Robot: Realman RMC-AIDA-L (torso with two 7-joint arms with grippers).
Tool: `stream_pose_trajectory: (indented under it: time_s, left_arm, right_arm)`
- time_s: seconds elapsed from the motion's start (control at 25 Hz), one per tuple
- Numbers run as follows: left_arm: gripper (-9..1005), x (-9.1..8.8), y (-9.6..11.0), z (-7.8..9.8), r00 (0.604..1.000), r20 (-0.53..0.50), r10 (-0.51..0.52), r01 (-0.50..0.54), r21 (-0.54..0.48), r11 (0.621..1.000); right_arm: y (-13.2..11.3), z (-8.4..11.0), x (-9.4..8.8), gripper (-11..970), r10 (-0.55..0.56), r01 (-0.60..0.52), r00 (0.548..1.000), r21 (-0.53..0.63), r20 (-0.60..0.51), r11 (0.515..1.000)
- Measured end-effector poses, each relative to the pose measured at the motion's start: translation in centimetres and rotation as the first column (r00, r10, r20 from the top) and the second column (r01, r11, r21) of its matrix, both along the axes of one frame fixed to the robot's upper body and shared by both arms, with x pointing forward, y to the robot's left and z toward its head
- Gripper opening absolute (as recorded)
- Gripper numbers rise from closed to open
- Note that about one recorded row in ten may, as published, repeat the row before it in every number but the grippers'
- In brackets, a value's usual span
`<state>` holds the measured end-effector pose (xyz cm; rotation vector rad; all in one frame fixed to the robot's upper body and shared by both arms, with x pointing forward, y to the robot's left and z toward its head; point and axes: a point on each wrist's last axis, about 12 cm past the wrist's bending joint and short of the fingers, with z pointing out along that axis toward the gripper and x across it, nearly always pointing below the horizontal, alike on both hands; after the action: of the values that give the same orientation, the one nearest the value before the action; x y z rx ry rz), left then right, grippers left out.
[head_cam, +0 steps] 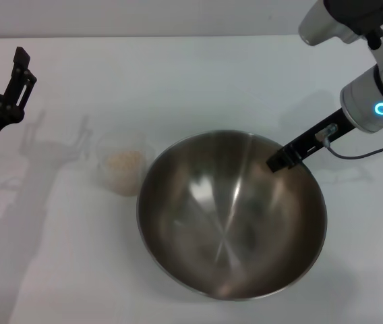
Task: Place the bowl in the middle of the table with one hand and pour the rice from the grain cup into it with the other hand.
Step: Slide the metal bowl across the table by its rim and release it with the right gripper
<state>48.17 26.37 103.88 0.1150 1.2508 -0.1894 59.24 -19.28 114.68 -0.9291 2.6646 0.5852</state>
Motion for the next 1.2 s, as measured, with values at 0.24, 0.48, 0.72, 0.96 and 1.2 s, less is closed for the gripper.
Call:
stream_pose_trajectory:
  time_s: [0.24,0.48,0.72,0.96,1.2]
  left_arm:
    - [760,0.0,0.0,0.0,1.000,0.000,0.000,0.000,0.000,1.000]
    - [757,0.0,0.0,0.0,1.000,0.000,0.000,0.000,0.000,1.000]
    - [755,-0.1,0.0,0.0,1.000,0.004,-0.001,0.001,-0.001,1.000]
    - [753,-0.4,0.2,-0.1,1.000,0.005,0.004,-0.004,-0.003,1.000]
    - [751,-1.1,0.5,-0.1,1.000,0.017,0.015,-0.015,-0.008,1.000]
  right_arm:
    - [0.2,-0.1,0.0,9,0.007,-0.007,1.000,-0.004,-0.007,1.000]
    - [0.4,0.1,0.0,52,0.008,-0.008,1.000,-0.006,-0.009,1.000]
    - [0.5,0.8,0.2,186,0.014,-0.014,1.000,-0.006,0.017,1.000]
    - [0.7,2.3,0.2,298,0.036,-0.036,0.996,-0.007,0.085,0.999]
    - [1.4,4.2,0.4,415,0.061,-0.064,0.984,0.016,0.165,0.998]
